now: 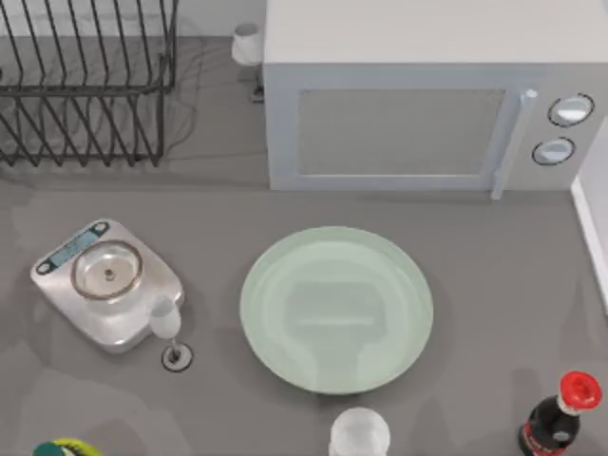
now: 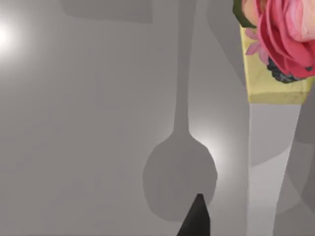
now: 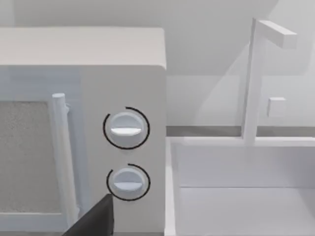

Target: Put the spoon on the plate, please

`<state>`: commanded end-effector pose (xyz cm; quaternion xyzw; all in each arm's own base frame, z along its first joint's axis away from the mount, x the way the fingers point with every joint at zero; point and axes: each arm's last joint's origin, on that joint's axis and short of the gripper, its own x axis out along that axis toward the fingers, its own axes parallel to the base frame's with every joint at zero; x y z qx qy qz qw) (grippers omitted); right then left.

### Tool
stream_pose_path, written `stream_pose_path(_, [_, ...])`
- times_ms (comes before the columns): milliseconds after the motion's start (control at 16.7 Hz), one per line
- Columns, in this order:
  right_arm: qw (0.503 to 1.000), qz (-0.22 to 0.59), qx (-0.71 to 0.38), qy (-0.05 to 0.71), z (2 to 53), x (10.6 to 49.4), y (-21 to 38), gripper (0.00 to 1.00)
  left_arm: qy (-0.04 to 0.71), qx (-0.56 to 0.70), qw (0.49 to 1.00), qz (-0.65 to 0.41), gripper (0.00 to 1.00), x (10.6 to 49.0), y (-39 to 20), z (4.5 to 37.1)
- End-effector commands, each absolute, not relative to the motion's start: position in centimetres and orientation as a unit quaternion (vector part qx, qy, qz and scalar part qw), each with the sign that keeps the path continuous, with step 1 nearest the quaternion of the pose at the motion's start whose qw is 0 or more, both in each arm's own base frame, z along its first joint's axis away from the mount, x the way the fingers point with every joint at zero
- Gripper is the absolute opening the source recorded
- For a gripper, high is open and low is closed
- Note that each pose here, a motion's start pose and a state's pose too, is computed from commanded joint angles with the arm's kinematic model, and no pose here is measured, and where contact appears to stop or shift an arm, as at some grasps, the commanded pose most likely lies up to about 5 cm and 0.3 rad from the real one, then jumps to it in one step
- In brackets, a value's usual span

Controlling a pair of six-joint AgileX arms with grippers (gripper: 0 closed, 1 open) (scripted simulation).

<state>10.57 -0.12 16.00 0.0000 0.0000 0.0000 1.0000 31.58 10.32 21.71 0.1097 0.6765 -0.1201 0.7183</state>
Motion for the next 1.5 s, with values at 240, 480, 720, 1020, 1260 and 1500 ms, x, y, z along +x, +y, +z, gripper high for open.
stream_pose_path(240, [1.000,0.000,0.000,0.000,16.0,10.6,-0.1,1.00,0.649,0.183,0.704,-0.224,0.00,34.6,4.2,22.3])
stream_pose_path(480, [1.000,0.000,0.000,0.000,16.0,10.6,-0.1,1.00,0.619,0.272,0.646,-0.355,0.00,36.7,-5.4,21.6])
stream_pose_path(720, [1.000,0.000,0.000,0.000,16.0,10.6,-0.1,1.00,0.571,0.369,0.574,-0.456,0.00,36.1,-16.1,20.6])
stream_pose_path(1020, [1.000,0.000,0.000,0.000,16.0,10.6,-0.1,1.00,0.505,0.466,0.522,-0.505,0.00,33.0,-26.9,19.4])
stream_pose_path(1260, [1.000,0.000,0.000,0.000,16.0,10.6,-0.1,1.00,0.494,0.493,0.505,-0.509,0.00,31.0,-30.6,18.2])
stream_pose_path(1500, [1.000,0.000,0.000,0.000,16.0,10.6,-0.1,1.00,0.494,0.492,0.505,-0.509,0.00,31.0,-30.5,18.2])
